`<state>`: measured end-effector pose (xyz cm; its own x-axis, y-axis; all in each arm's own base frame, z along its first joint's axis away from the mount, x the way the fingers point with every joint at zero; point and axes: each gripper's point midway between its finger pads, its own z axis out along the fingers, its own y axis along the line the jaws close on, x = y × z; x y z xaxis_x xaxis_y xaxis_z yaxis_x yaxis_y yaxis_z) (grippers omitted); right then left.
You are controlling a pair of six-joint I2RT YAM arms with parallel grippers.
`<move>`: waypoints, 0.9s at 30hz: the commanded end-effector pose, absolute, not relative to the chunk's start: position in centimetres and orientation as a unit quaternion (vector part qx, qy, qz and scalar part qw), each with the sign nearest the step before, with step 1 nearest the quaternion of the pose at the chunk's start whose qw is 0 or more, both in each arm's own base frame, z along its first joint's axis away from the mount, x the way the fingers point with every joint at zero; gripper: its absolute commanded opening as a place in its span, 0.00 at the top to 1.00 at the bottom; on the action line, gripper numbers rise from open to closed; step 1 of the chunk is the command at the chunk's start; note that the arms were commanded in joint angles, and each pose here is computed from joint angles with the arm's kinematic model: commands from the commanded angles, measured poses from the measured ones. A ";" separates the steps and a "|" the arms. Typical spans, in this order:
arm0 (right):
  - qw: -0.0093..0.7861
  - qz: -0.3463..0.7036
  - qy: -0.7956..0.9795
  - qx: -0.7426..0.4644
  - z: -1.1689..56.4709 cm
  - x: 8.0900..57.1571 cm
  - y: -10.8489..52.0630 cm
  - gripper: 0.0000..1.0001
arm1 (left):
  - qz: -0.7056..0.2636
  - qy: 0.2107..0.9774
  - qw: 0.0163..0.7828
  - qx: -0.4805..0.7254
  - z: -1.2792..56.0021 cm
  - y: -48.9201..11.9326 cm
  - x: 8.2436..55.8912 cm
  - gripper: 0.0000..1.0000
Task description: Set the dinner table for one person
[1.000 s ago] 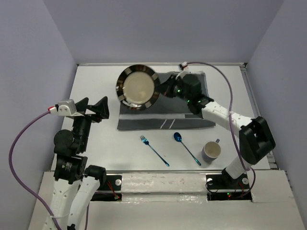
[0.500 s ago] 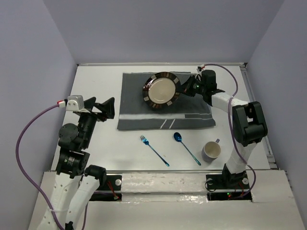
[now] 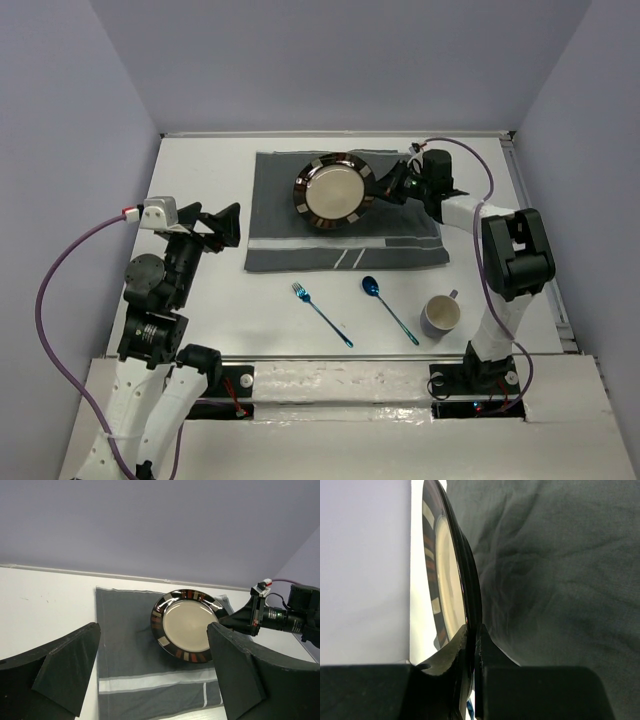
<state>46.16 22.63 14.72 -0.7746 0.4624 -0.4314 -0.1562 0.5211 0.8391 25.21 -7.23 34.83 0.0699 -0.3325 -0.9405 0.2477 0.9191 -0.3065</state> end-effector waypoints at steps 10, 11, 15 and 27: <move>0.340 0.524 0.777 0.074 15.4 47.3 22.5 1.00 | -0.199 0.644 0.738 -0.019 35.7 -7.6 25.3 0.01; 0.340 0.522 0.779 0.074 15.2 47.3 22.5 1.00 | -0.198 0.645 0.738 -0.018 35.6 -7.6 25.3 0.01; 0.333 0.507 0.791 0.082 13.8 47.4 21.8 0.92 | -0.199 0.644 0.738 -0.019 35.6 -7.5 25.3 0.01; 0.302 0.452 0.833 0.101 9.6 46.4 20.6 0.43 | -0.197 0.634 0.748 -0.020 36.4 -7.2 24.7 0.01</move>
<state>45.76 21.29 8.16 -0.8241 0.4494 -0.3449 -0.0553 0.5422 0.8385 25.24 -7.22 34.78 0.0691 -0.3289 -0.9418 0.2466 0.9205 -0.3033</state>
